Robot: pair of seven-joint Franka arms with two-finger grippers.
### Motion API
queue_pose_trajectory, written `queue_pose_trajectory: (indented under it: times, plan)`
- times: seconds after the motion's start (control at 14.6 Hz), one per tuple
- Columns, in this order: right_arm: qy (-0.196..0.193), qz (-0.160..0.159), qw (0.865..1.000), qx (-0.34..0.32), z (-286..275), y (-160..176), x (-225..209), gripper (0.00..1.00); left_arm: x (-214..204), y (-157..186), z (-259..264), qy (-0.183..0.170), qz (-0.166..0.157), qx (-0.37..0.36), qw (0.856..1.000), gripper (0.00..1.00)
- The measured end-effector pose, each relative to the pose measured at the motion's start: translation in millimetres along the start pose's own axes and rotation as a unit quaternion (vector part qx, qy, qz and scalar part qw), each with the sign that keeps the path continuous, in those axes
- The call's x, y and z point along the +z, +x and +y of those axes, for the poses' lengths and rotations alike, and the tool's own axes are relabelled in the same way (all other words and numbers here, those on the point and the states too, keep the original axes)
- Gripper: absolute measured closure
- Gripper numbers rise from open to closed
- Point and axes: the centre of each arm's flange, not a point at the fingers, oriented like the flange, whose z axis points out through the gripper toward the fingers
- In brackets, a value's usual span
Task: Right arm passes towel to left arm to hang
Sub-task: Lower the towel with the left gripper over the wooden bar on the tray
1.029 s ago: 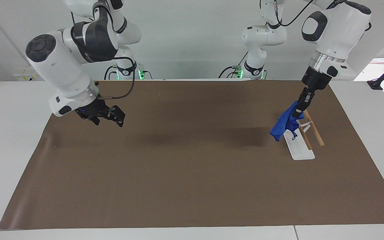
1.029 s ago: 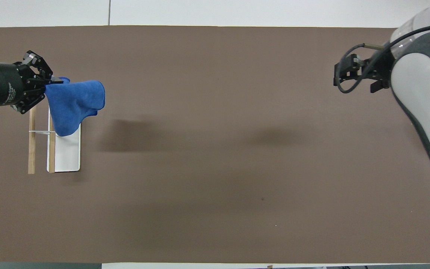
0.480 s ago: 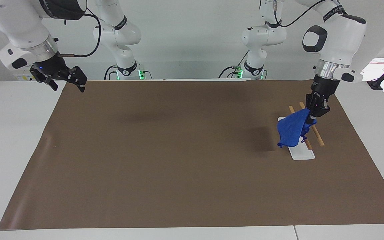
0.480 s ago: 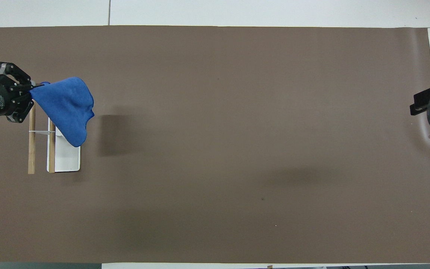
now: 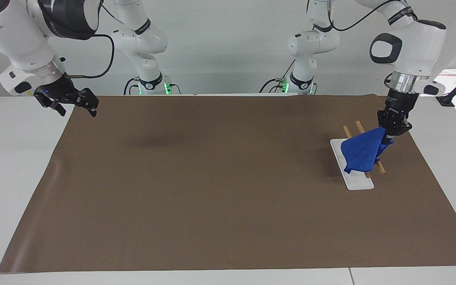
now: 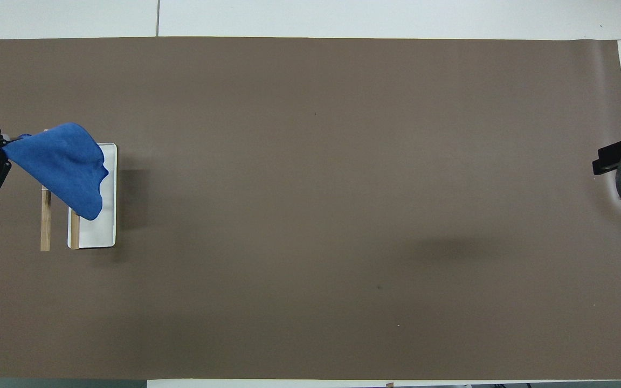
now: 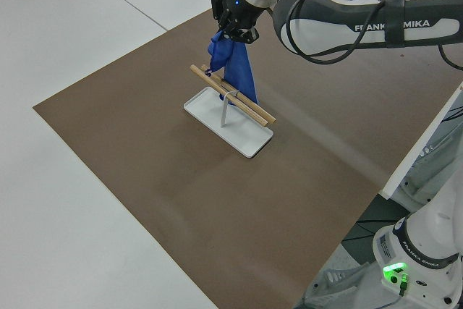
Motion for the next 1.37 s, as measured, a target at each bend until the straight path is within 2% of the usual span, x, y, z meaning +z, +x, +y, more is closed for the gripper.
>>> queue_pose_trajectory:
  times: [0.41,0.89,1.3,1.37]
  plan:
    - [-0.002,0.001,1.0,-0.028,-31,-2,-4,0.0,-5,56,-11,-0.02,0.031,-0.047,0.998,0.98]
    - [0.0,-0.007,1.0,-0.011,-12,-8,-5,0.0,7,68,-26,-0.011,0.036,-0.06,0.998,0.98]
    - [0.001,0.0,1.0,-0.007,-7,-12,-12,0.0,10,82,-36,-0.006,0.042,-0.073,0.996,0.98]
    - [0.001,0.001,1.0,-0.007,-8,-12,-12,0.0,10,83,-36,-0.005,0.042,-0.071,0.997,0.93]
